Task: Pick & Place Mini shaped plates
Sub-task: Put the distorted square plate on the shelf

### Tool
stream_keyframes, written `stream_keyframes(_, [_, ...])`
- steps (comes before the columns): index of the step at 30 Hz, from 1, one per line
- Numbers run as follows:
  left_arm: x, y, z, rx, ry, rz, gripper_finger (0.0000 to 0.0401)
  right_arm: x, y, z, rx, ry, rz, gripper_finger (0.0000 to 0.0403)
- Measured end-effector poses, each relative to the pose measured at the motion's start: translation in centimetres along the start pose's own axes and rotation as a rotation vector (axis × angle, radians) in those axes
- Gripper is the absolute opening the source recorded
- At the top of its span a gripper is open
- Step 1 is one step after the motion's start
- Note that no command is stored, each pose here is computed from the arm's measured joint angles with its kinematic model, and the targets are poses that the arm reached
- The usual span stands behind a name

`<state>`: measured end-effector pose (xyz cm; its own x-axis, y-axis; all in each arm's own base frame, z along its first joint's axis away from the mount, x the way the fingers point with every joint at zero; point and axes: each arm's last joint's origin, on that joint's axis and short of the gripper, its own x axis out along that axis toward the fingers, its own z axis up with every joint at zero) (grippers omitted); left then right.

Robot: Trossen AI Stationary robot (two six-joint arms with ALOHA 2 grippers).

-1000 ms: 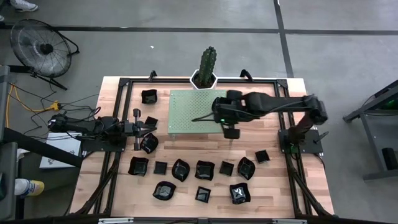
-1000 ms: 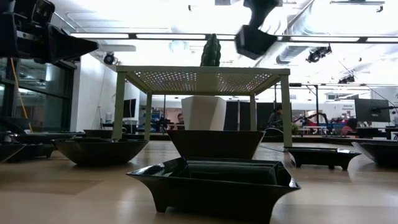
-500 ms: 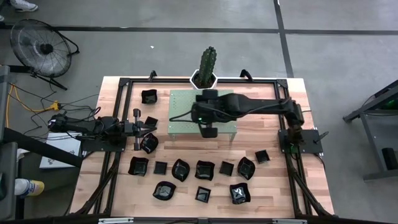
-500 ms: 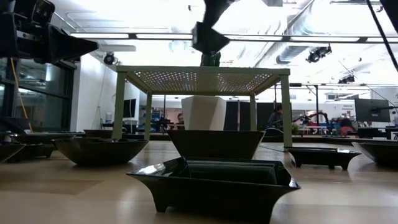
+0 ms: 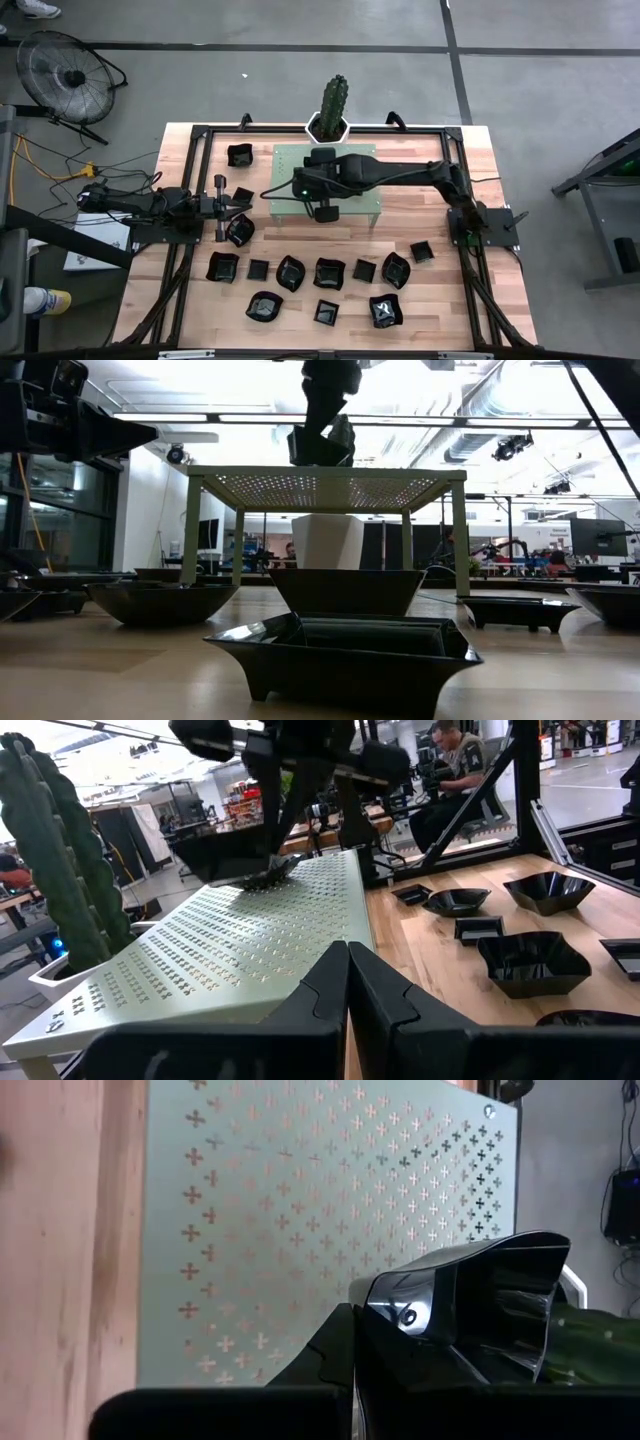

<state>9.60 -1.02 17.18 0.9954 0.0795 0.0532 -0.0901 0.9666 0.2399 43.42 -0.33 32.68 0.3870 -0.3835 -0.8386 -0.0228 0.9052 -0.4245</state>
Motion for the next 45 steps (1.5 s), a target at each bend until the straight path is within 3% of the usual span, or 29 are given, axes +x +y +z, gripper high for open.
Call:
stream_keyframes(9, [0.0, 0.0, 0.0, 0.000, -0.001, 0.000, 0.0000, 1.4, -0.4, -0.2, -0.001, 0.036, 0.021, 0.0000])
stream_keyframes(26, [0.0, 0.0, 0.0, 0.000, -0.001, 0.000, 0.0000, 1.8, -0.2, -1.2, 0.117, 0.146, 0.044, 0.0000])
stream_keyframes(45, [0.0, 0.0, 0.0, 0.000, 0.000, 0.000, 0.0000, 1.8, -0.2, -0.4, 0.089, 0.069, 0.034, 0.0000])
